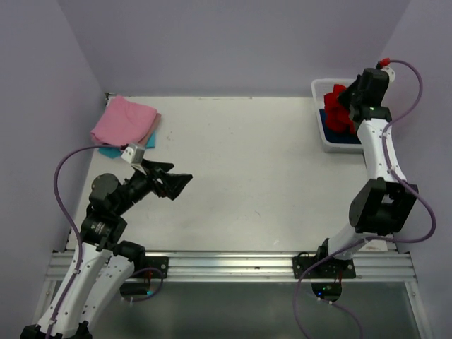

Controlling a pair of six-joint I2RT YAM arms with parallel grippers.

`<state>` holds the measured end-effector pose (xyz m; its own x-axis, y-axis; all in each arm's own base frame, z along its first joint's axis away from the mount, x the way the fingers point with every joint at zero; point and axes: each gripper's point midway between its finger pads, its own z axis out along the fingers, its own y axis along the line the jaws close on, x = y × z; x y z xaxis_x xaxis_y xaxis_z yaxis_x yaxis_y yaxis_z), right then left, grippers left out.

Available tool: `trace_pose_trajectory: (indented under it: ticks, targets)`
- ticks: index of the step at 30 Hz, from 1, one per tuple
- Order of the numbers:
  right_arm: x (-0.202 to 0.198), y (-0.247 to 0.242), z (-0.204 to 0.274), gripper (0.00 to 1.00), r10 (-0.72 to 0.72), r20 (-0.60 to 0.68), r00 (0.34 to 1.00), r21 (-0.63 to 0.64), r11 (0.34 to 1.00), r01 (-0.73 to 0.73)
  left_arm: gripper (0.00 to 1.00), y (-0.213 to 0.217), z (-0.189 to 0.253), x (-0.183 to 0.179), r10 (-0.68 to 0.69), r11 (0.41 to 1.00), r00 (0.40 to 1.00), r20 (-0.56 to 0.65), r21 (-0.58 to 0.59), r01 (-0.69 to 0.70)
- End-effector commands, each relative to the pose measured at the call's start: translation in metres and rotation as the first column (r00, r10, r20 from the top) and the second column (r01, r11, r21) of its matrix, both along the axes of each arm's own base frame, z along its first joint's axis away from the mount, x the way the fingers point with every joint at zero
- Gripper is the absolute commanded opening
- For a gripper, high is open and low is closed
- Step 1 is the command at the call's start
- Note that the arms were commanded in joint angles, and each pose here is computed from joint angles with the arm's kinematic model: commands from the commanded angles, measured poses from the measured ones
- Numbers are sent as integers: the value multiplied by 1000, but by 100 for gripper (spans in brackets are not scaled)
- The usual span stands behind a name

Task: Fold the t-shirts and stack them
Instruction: Grab crumpled tshirt from bin with the right arm, then move the tshirt to the center of the board

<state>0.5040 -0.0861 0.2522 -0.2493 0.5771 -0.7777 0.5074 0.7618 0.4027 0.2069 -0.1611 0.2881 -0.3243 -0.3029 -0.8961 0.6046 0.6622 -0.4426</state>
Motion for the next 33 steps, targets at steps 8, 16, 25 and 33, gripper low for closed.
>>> trace_pose_trajectory:
  ticks: [8, 16, 25, 33]
  targets:
    - [-78, 250, 149, 0, 820, 485, 304, 0, 348, -937, 100, 0, -7, 9, 23, 999, 1000, -6, -28, -23]
    - [-196, 376, 130, 0, 865, 435, -251, -70, -245, -967, 100, 9, -21, 11, 90, 996, 995, -38, -16, -91]
    - [-158, 361, -6, 0, 990, 8, 143, 140, 140, -980, 100, 23, -42, 17, 188, 982, 976, -110, 9, -188]
    - [-188, 354, -106, 0, 940, -311, 141, 229, 218, -949, 100, 24, -52, 22, 205, 979, 967, -153, 10, -206]
